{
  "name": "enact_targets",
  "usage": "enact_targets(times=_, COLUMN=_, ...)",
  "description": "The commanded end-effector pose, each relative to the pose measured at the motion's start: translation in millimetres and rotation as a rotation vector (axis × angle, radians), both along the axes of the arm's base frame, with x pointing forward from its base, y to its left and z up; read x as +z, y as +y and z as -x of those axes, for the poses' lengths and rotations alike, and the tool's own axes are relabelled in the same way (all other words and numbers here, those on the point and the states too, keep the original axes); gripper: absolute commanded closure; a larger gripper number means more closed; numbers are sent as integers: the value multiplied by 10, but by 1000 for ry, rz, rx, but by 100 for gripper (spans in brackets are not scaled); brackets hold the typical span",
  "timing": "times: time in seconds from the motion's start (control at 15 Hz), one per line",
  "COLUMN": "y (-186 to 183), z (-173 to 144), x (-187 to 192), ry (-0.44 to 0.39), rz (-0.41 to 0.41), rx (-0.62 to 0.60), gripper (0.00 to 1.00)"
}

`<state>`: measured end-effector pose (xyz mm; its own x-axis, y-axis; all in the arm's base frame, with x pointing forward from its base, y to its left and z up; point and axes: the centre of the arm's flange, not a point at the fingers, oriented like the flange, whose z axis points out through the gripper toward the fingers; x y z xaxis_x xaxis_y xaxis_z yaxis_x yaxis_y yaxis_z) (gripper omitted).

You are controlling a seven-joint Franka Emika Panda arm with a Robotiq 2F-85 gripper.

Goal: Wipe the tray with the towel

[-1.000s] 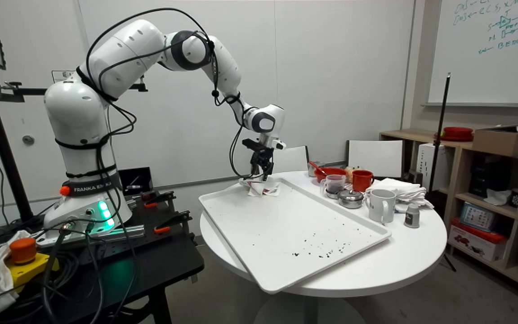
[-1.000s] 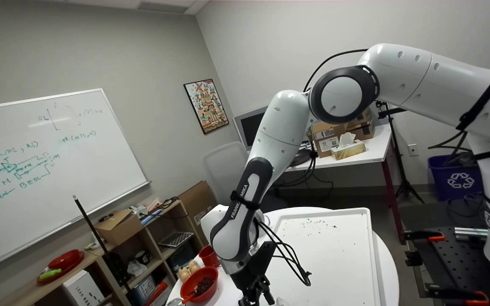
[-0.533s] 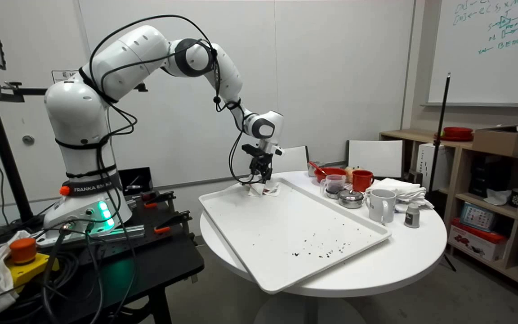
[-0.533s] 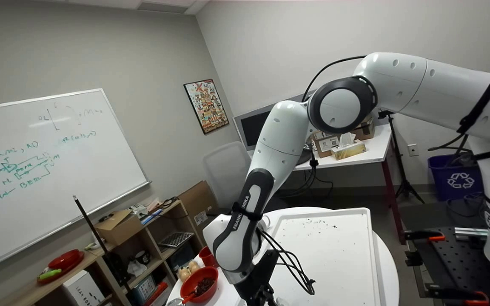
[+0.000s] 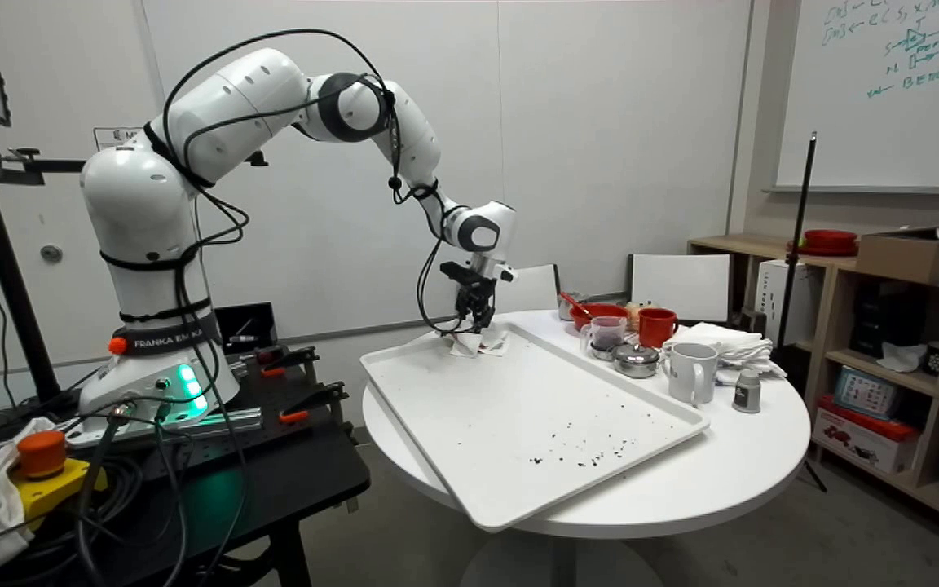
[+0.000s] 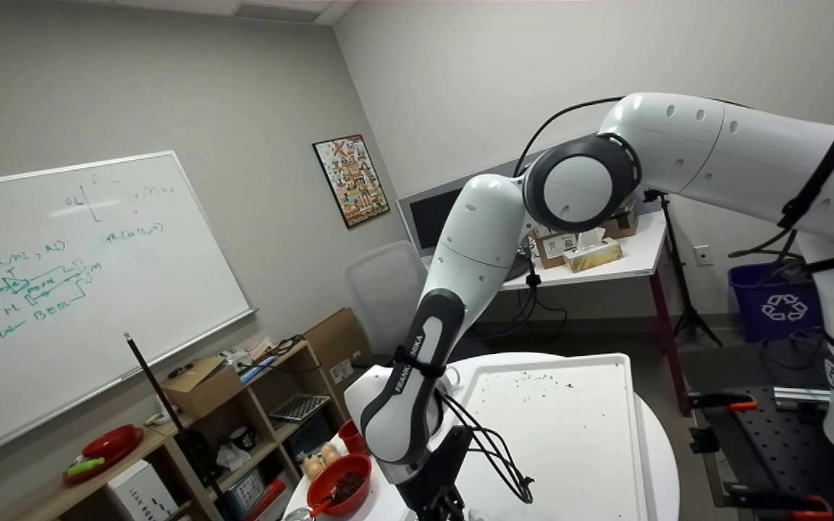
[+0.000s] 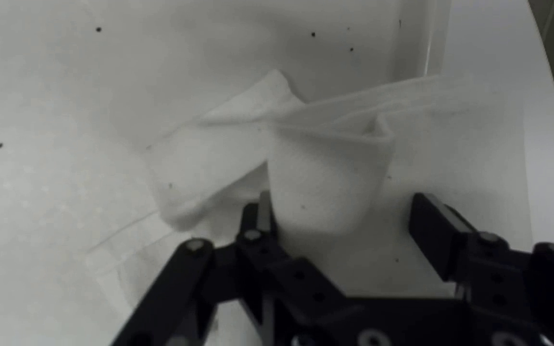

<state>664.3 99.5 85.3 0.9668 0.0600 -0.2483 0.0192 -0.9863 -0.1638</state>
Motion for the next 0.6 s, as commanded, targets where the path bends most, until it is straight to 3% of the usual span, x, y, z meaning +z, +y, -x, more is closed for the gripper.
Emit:
enact_targets(times=0.0, y=33, z=-41, x=28, ry=0, rz=-2, rx=-6, gripper=58)
enact_targets(times=0.27, y=72, z=86, x=163, ry=-25, rz=-9, rx=8, gripper=88)
enact_targets(times=0.53, y=119, z=322, x=479, ry=-81, rz=-14, rx=35, gripper=98)
